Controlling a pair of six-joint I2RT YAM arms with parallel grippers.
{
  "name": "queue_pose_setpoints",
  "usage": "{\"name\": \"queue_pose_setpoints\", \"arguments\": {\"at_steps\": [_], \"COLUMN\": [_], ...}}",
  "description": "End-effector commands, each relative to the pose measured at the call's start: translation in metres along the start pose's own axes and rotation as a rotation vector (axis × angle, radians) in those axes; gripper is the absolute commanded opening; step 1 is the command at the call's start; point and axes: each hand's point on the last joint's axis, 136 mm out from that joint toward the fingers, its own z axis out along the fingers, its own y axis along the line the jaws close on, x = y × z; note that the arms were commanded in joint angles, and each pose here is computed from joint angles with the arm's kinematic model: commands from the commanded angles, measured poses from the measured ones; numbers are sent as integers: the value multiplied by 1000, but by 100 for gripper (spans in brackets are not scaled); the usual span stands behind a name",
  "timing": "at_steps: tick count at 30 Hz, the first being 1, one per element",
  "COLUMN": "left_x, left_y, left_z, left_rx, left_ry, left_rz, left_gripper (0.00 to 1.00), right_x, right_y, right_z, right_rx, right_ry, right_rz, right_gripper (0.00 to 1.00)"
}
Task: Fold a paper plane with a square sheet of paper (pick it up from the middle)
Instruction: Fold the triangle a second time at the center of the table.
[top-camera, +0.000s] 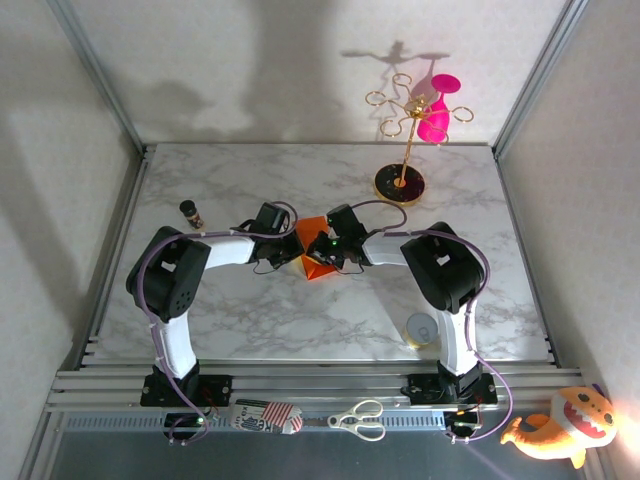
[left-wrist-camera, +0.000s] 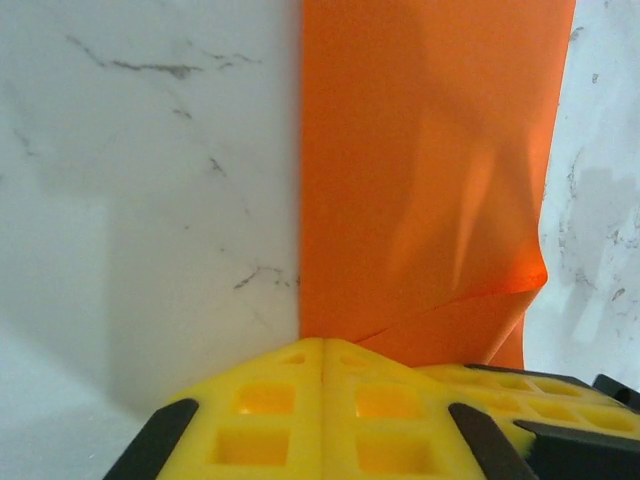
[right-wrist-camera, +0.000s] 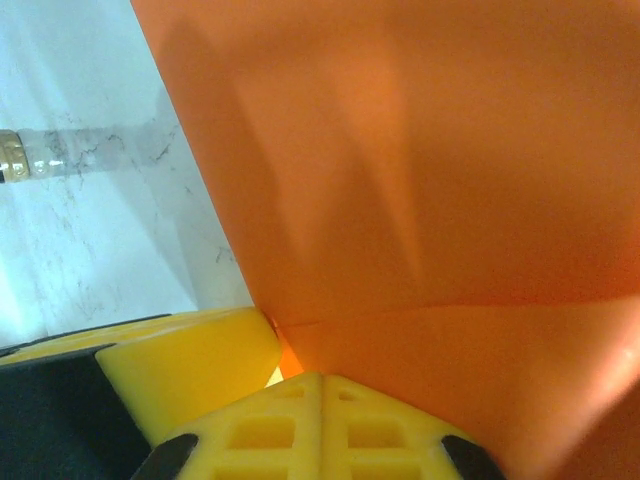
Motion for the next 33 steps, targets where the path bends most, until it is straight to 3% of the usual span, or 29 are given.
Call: {"name": "queue_pose_setpoints", "arguments": {"at_steps": [1,12,23,28,33], "left_x": [18,18,15,2,-2], "left_y": [42,37,31,3,-32], "left_z": [11,15,14,-1,-30], "left_rx": [-173,-172,-161,-92,23], "left_ry": [47,78,75,38,-14], "left_rz": [17,77,88,100,87], "left_gripper": [0,0,0,0,10], "right_x": [-6,-18,-11,-5,1], "right_y": [6,-4,-41,-61,-74], "right_z": [-20,-26,-15,-16,-18], "right_rx": [-25,-9,109,174,210], "right_ry": [-21,-36,-20,-26,-30], "right_rz": [-24,-120,-43,12,64], "right_gripper": [0,0,0,0,0]}}
